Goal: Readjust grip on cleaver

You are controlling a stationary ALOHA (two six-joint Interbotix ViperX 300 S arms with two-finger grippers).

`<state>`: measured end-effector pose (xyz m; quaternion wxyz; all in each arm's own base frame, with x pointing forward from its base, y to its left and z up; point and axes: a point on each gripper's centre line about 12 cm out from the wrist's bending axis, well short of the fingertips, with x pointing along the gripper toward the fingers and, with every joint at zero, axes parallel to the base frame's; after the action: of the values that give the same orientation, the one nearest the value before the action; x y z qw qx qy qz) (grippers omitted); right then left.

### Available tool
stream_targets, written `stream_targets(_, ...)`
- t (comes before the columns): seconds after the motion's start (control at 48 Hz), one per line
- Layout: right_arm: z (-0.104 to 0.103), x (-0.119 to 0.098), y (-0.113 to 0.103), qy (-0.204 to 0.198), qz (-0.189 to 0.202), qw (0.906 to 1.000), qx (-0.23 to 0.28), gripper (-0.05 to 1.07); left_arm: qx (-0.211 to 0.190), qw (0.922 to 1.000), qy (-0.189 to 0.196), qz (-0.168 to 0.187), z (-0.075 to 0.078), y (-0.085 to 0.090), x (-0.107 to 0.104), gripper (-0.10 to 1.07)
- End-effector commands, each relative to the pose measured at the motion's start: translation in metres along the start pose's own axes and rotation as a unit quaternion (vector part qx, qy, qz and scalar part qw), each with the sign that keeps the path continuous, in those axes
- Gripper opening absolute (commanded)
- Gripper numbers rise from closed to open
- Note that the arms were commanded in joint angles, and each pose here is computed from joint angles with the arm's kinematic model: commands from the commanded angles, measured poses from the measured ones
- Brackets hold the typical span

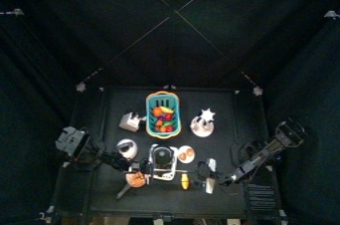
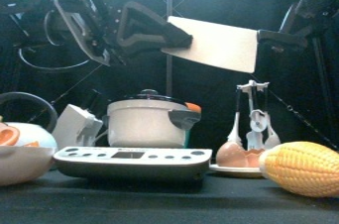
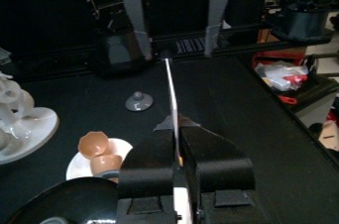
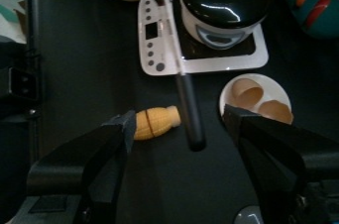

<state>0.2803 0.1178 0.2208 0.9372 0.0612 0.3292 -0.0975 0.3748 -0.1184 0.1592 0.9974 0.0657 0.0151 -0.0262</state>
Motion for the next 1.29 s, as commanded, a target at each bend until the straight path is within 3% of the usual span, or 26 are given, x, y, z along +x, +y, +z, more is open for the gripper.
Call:
stream_targets(0.0,0.008,-0.006,-0.004,-0.014,0.008,0.9998,0.012,0.98,-0.006,0.9998,-0.019,0.004,0.011,-0.001,0.004,0.35)
stream_targets(0.104,0.009,-0.005,-0.004,-0.015,0.018,0.9996,0.012,0.95,-0.007,0.9996,-0.026,0.005,0.013,-0.002,0.005,0.35)
stream_targets(0.312,0.005,-0.002,-0.003,-0.009,0.034,0.9993,0.014,0.79,-0.002,0.9990,-0.043,0.012,0.013,-0.004,0.009,0.34)
stream_targets(0.604,0.005,-0.002,-0.004,-0.007,0.033,0.9993,0.017,0.56,-0.008,0.9991,-0.027,0.033,0.004,0.002,0.007,0.35)
stream_targets(0.875,0.001,-0.001,-0.006,0.001,0.029,0.9993,0.023,0.54,-0.007,0.9996,-0.004,0.028,-0.007,0.000,0.007,0.35)
stream_targets(1.042,-0.003,0.001,-0.009,0.011,0.024,0.9993,0.027,0.53,-0.002,0.9998,0.021,0.007,-0.014,-0.007,0.007,0.35)
stream_targets(1.271,-0.008,0.002,-0.012,0.022,0.022,0.9989,0.035,0.53,-0.001,0.9995,0.030,-0.003,-0.014,-0.010,0.008,0.35)
